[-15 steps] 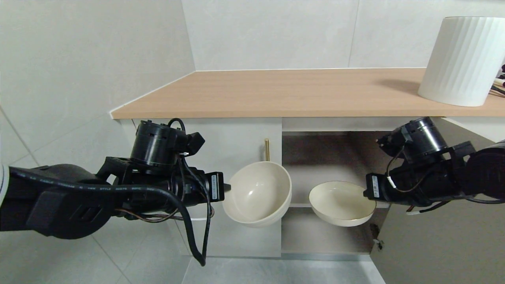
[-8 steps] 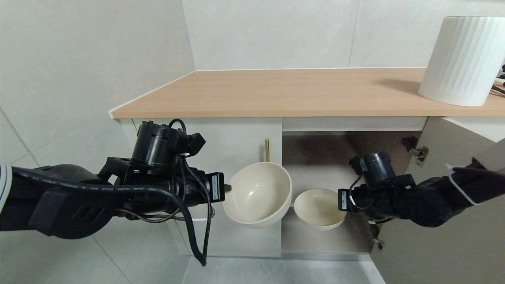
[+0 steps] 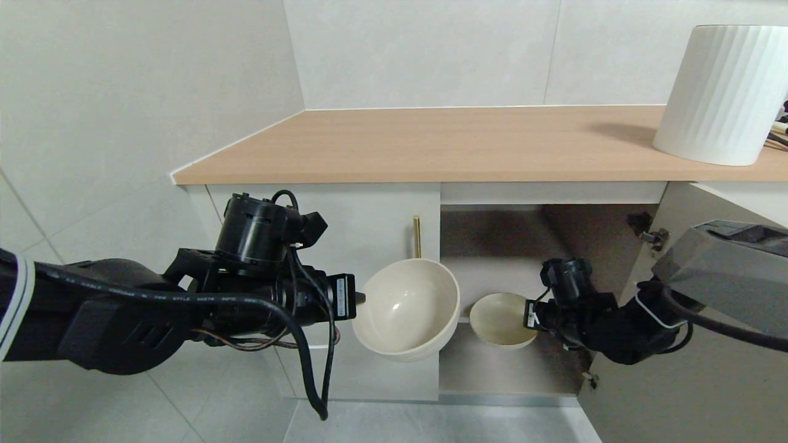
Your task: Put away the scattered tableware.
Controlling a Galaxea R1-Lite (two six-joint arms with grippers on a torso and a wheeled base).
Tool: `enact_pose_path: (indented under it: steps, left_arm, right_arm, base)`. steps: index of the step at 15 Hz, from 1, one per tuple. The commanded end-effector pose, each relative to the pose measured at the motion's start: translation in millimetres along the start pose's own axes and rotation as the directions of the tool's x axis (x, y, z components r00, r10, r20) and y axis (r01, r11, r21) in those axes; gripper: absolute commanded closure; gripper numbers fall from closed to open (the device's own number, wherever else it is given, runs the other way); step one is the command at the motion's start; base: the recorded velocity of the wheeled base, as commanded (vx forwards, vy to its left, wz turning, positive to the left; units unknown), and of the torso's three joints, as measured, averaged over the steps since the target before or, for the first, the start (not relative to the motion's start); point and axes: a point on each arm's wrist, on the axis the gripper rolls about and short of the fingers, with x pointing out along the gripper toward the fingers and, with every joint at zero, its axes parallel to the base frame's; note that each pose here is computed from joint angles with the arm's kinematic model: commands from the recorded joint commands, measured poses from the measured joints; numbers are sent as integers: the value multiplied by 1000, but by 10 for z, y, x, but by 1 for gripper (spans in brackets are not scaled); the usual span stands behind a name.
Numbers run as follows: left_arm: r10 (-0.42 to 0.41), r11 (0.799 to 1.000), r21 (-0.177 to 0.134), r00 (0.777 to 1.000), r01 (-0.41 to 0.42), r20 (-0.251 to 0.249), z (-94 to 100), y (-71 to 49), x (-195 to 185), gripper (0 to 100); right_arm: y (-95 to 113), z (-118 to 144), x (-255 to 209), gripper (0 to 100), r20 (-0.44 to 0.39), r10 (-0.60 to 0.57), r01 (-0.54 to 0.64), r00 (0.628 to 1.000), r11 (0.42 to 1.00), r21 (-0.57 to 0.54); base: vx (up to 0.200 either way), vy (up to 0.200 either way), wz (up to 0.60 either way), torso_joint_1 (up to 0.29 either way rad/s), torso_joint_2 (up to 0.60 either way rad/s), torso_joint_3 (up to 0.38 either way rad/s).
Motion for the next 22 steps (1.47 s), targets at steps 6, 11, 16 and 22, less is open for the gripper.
enact_pose_path:
  steps: [6,11,16,22]
  left_arm:
    - [11,1000,-2,1000,-11,-20,-32,18,71,100]
    - [9,1000,1,1000,-9,-28,-48,6,92,100]
    - [14,1000,1,999,-14,-41,-69,16,134,100]
    - [14,1000,3,999,-14,-51,-89,13,168,100]
  right_arm:
    - [-62,-18,420,100,34,-98,97,995,994,45]
    - [-29,7,707,100,93,-167,161,982,985,66]
    - [-4,103,867,100,131,-168,155,977,983,103]
    - [-1,229,1000,100,158,-174,155,972,980,124]
  base:
    - [0,0,0,0,0,0]
    - [0,0,0,0,0,0]
    - [0,0,0,0,0,0]
    - [0,0,0,0,0,0]
